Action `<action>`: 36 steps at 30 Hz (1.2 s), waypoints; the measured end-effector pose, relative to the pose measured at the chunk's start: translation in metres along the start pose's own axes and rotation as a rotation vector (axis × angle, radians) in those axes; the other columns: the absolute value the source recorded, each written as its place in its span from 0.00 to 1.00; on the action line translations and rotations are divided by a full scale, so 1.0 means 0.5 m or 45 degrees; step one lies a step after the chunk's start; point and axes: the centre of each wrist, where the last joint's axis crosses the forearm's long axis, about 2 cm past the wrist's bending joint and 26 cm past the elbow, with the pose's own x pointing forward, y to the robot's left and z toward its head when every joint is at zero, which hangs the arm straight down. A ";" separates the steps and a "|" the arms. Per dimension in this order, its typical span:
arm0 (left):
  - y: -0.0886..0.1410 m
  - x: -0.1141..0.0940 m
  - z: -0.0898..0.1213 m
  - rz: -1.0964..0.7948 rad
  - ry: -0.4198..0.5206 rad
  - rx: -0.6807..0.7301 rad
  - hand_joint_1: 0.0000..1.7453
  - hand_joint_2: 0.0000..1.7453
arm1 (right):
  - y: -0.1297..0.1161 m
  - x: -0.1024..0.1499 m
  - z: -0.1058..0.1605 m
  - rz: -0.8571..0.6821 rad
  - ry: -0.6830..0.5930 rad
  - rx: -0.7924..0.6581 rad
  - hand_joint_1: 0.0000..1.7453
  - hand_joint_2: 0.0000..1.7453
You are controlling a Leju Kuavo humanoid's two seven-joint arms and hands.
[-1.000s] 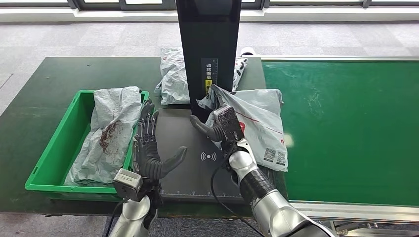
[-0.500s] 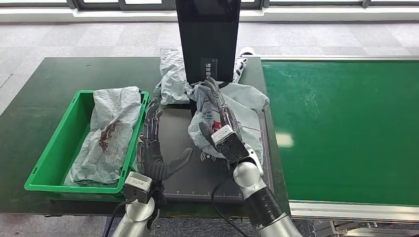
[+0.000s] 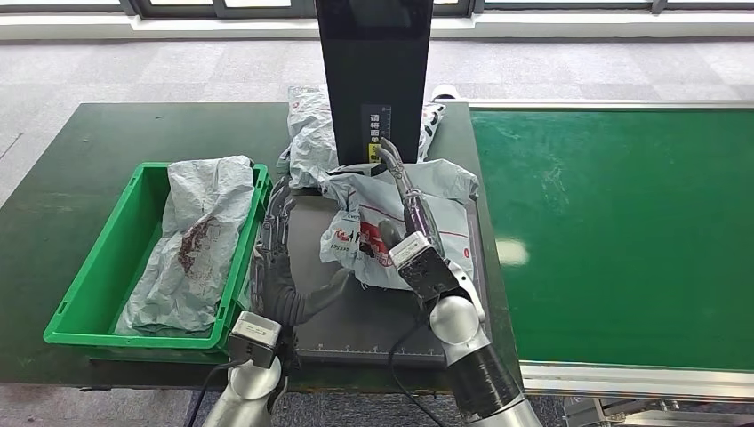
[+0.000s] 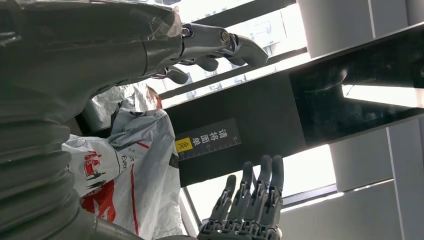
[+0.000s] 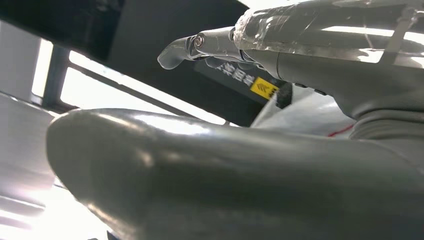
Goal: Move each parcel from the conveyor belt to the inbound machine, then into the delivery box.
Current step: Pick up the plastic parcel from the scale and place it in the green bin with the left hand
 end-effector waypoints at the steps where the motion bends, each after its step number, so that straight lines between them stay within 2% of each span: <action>1: 0.000 0.000 0.000 -0.008 -0.001 -0.002 0.00 1.00 | -0.001 -0.001 0.002 -0.003 0.009 0.015 0.00 0.00; 6: 0.001 0.001 -0.001 -0.030 -0.008 0.015 0.00 1.00 | 0.000 -0.008 0.009 -0.019 0.083 0.052 0.00 0.00; 10: 0.003 0.004 -0.004 -0.031 -0.015 0.032 0.00 1.00 | -0.006 -0.021 0.017 0.040 0.130 0.022 0.00 1.00; 13: 0.003 0.005 -0.005 -0.091 -0.031 0.005 0.00 1.00 | -0.016 -0.013 0.025 0.244 0.032 -0.152 0.00 1.00; 15: 0.003 0.000 -0.008 -0.179 -0.047 -0.043 0.00 1.00 | -0.026 0.012 0.030 0.432 -0.065 -0.323 0.00 1.00; 17: -0.001 -0.011 -0.026 -0.311 -0.074 -0.103 0.00 1.00 | -0.034 0.045 0.033 0.579 -0.168 -0.461 0.00 1.00; 20: -0.019 -0.033 -0.069 -0.550 -0.102 -0.173 0.00 1.00 | -0.048 0.097 0.021 0.691 -0.328 -0.536 0.00 1.00; 23: -0.045 -0.048 -0.096 -0.653 -0.105 -0.212 0.00 1.00 | -0.062 0.133 0.010 0.734 -0.431 -0.576 0.00 1.00; 27: -0.071 -0.062 -0.110 -0.722 -0.056 -0.267 0.00 1.00 | -0.074 0.154 0.009 0.727 -0.474 -0.624 0.00 1.00; 32: -0.095 -0.092 -0.107 -0.809 0.079 -0.373 0.00 1.00 | -0.070 0.163 0.015 0.692 -0.483 -0.636 0.00 1.00; 36: -0.101 -0.118 -0.093 -0.976 0.203 -0.487 0.00 1.00 | -0.063 0.168 0.011 0.683 -0.503 -0.623 0.00 1.00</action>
